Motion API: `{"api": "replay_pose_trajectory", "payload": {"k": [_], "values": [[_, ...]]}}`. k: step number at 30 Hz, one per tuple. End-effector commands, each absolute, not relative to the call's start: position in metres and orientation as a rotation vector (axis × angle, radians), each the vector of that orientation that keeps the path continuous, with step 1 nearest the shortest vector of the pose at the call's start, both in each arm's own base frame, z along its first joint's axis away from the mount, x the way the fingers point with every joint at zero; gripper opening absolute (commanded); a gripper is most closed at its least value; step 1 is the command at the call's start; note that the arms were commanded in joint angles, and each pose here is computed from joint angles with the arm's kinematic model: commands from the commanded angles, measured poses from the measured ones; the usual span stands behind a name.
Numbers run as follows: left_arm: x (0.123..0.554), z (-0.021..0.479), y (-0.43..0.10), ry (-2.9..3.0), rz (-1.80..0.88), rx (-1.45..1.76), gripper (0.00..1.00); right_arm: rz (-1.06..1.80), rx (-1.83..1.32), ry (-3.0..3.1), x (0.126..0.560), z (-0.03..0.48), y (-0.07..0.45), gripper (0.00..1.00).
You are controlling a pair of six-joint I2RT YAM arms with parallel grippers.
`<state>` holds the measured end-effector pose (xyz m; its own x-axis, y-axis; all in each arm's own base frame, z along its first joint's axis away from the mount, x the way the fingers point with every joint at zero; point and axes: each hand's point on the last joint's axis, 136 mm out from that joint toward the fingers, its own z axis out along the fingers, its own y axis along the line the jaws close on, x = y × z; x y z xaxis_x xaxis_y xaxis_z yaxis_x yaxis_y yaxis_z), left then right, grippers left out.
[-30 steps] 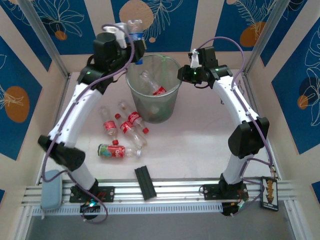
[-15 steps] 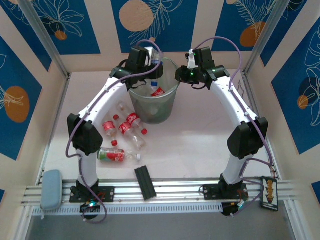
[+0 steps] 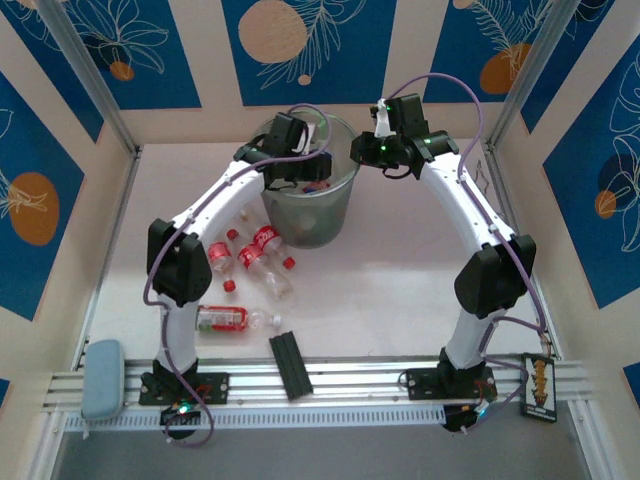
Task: Put the plastic bottles in the bin
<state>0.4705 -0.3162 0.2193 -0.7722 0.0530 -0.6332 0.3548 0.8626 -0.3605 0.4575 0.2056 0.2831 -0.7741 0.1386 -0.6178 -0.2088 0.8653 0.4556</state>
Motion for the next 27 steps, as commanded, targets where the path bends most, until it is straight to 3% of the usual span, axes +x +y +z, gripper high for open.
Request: {"api": "replay_pose_trajectory", "payload": {"k": [1,18,19,20,22,23,27], "values": [[0.456,0.182,-0.322,2.510,-0.630,0.350,0.23,0.670,-0.109,2.378,0.445,0.289,0.210,0.24],[0.449,0.106,-0.321,2.665,-0.581,0.402,0.19,0.658,-0.115,2.367,0.446,0.294,0.209,0.24],[0.449,0.107,-0.321,2.662,-0.584,0.405,0.21,0.659,-0.114,2.366,0.447,0.294,0.208,0.24],[0.449,0.111,-0.322,2.654,-0.590,0.414,0.29,0.660,-0.112,2.366,0.447,0.294,0.208,0.25],[0.450,0.125,-0.324,2.619,-0.606,0.435,0.54,0.662,-0.113,2.365,0.447,0.295,0.209,0.31],[0.451,0.136,-0.324,2.599,-0.609,0.441,0.61,0.662,-0.112,2.364,0.448,0.295,0.209,0.35],[0.453,0.180,-0.325,2.512,-0.617,0.475,0.72,0.662,-0.105,2.358,0.448,0.298,0.208,0.41]]}}
